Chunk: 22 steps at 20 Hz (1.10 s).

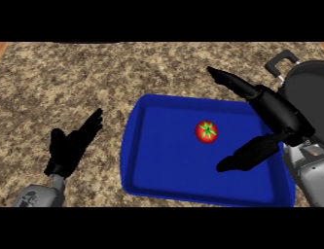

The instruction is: Pick the tomato from the tray and place it in the pot

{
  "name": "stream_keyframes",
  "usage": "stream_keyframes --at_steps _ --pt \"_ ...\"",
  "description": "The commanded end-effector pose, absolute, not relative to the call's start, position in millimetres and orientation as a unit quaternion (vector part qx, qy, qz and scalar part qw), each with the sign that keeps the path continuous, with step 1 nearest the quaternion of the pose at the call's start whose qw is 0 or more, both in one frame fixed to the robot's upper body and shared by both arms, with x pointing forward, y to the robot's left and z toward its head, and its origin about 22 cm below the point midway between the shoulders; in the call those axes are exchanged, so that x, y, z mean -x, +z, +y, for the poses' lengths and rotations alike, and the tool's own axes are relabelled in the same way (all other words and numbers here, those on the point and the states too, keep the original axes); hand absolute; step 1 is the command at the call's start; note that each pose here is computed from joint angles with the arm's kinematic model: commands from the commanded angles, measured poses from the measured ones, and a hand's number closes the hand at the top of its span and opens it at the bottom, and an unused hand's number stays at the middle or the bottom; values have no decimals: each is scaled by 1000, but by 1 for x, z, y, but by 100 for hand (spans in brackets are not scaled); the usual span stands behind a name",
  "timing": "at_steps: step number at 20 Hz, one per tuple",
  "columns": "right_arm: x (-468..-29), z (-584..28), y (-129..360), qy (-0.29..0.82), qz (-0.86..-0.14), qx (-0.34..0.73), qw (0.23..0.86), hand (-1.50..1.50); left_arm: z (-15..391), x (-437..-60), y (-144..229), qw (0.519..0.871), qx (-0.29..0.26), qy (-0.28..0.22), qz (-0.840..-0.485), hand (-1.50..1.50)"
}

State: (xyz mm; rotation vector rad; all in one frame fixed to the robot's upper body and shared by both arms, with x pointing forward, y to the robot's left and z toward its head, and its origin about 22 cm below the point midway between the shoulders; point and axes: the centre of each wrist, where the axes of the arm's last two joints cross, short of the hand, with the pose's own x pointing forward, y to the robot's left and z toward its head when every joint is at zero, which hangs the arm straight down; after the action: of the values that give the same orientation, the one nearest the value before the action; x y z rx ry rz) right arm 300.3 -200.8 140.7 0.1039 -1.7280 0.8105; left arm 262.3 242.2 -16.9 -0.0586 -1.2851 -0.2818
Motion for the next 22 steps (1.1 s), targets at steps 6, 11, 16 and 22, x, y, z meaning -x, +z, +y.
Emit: stream_keyframes --at_steps 6,11,16,22 --pt "-318 -190 108 477 -586 -58 652 -150 244 -253 -36 797 25 -136 -588 0" --pt "-337 -193 69 508 -564 -41 650 -150 237 -260 -24 790 22 -141 -596 0" --pt "-338 -202 52 495 -588 -26 639 -150 231 -242 -34 795 29 -131 -591 0" --pt "-359 -254 55 461 -615 -37 639 -150 246 -265 -19 789 31 -130 -599 0"
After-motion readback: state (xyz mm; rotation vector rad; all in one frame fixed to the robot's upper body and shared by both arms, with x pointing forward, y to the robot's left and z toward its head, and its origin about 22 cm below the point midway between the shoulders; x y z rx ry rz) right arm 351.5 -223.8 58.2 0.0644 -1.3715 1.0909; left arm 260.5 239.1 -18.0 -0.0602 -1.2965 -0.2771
